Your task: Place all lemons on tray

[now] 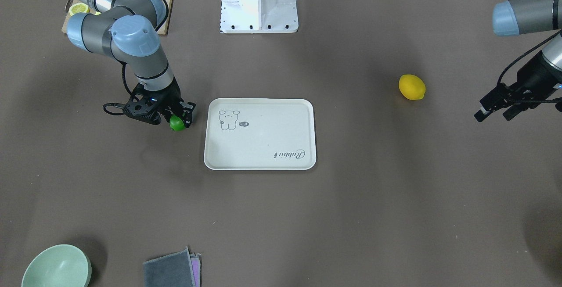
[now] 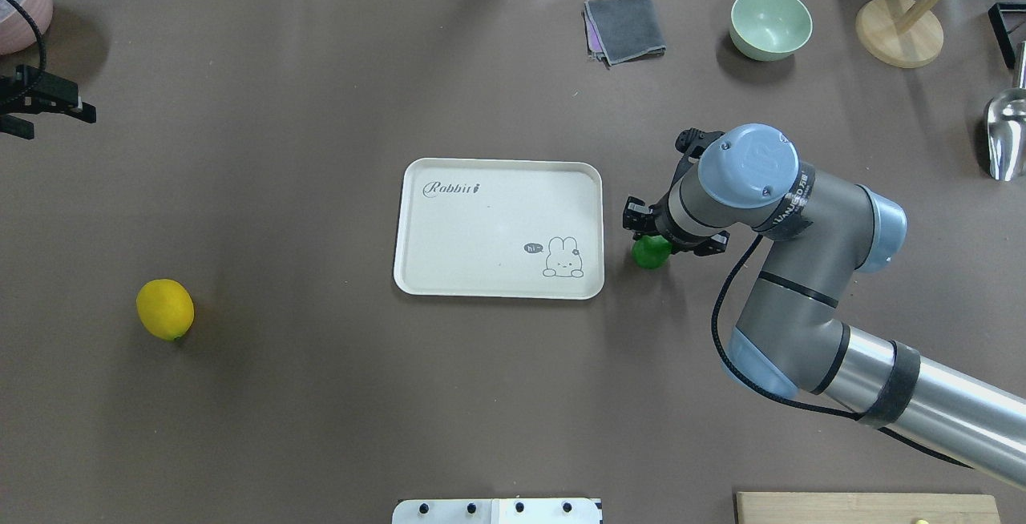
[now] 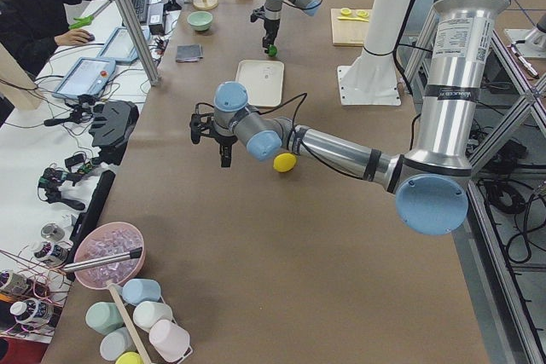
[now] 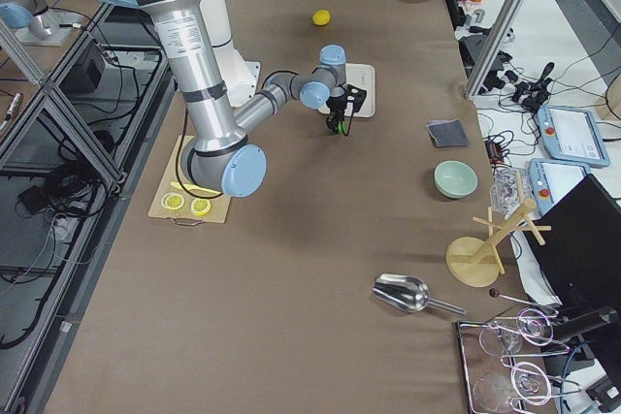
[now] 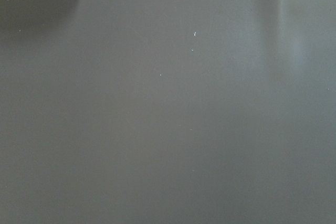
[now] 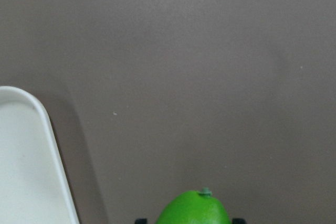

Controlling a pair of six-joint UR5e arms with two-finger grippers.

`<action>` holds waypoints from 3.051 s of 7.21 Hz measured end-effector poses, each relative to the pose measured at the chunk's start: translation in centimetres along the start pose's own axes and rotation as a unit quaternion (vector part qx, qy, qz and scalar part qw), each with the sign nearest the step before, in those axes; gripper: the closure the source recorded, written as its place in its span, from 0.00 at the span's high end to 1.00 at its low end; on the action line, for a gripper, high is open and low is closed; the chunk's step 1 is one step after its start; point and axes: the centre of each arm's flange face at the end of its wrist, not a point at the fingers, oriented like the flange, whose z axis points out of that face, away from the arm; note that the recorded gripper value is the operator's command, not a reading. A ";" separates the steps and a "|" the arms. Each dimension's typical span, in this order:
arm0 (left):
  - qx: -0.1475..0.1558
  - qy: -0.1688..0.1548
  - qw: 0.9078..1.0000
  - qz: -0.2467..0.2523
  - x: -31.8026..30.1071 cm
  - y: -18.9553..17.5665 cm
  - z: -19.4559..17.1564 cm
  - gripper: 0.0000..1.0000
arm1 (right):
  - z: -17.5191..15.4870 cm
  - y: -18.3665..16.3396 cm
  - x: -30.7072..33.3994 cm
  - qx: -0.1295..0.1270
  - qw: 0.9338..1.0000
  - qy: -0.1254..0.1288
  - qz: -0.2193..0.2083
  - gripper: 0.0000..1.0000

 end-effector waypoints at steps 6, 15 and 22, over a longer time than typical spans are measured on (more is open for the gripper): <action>0.037 -0.043 0.996 -0.067 6.3 6.2 5.8 0.98 | -6.9 -6.3 -1.4 0.017 0.998 -0.052 0.026 0.00; 0.053 -0.088 0.980 -0.171 4.6 19.6 9.8 0.97 | -8.7 -6.9 -3.7 0.023 0.997 -0.072 0.009 0.00; 0.034 -0.108 0.981 -0.159 5.0 23.5 13.0 0.00 | -8.8 -6.9 -3.8 0.025 0.997 -0.073 0.009 0.00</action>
